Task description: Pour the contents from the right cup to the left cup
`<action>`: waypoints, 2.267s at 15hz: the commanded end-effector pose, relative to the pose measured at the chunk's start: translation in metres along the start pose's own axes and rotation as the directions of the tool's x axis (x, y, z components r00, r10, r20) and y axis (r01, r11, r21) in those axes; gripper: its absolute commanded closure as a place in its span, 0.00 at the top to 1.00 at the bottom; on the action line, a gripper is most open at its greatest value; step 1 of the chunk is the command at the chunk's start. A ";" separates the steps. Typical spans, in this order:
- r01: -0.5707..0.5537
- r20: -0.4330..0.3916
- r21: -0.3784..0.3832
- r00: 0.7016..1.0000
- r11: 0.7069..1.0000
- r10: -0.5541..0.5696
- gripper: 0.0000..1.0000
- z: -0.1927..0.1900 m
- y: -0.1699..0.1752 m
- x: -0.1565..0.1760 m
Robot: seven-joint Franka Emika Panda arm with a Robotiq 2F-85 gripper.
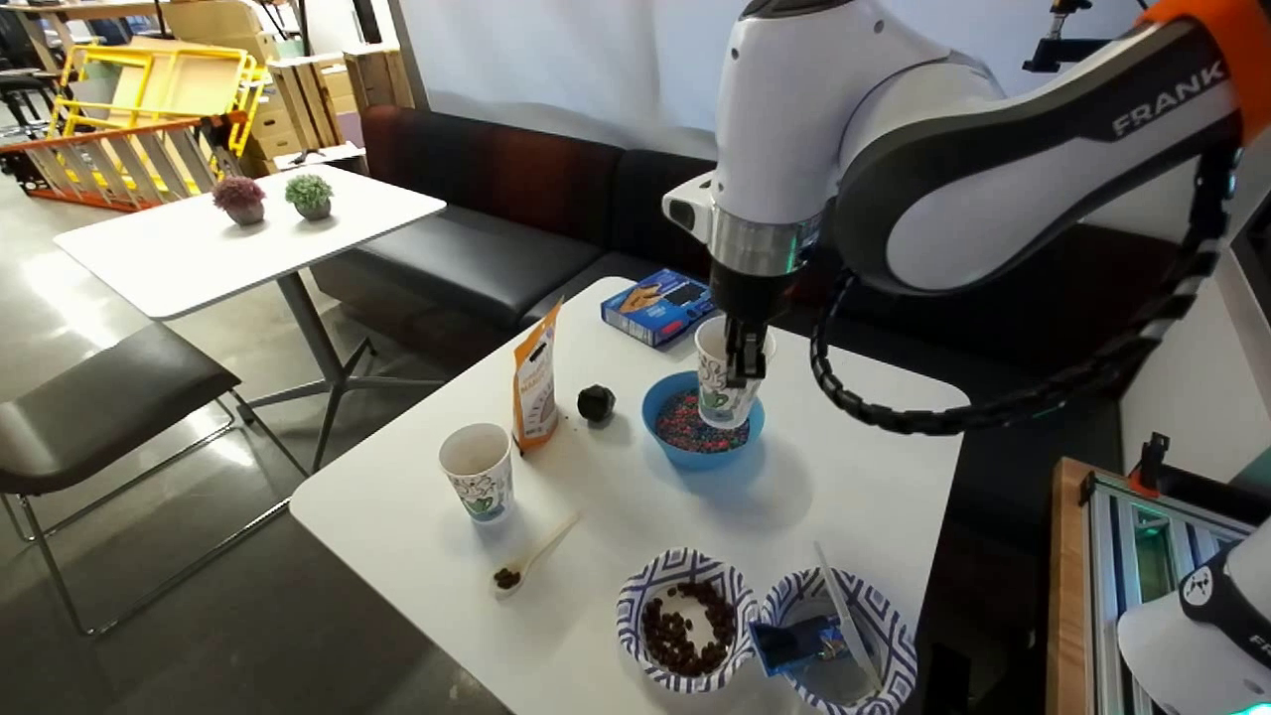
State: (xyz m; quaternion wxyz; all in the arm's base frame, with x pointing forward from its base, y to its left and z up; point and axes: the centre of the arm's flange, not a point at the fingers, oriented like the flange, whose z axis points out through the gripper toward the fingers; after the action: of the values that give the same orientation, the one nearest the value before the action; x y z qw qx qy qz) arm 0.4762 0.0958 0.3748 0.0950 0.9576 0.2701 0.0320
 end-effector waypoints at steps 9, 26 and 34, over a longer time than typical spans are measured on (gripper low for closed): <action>0.240 -0.102 0.217 0.970 0.946 -0.222 0.01 -0.001 -0.048 0.114; 0.193 -0.227 0.362 0.967 0.912 -0.114 0.01 -0.020 -0.043 0.134; 0.147 -0.355 0.486 0.934 0.861 0.040 0.01 -0.005 -0.038 0.189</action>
State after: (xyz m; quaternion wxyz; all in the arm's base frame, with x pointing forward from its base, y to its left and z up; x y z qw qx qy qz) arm 0.5858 0.2274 0.3901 -0.1807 0.9231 0.3234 0.1029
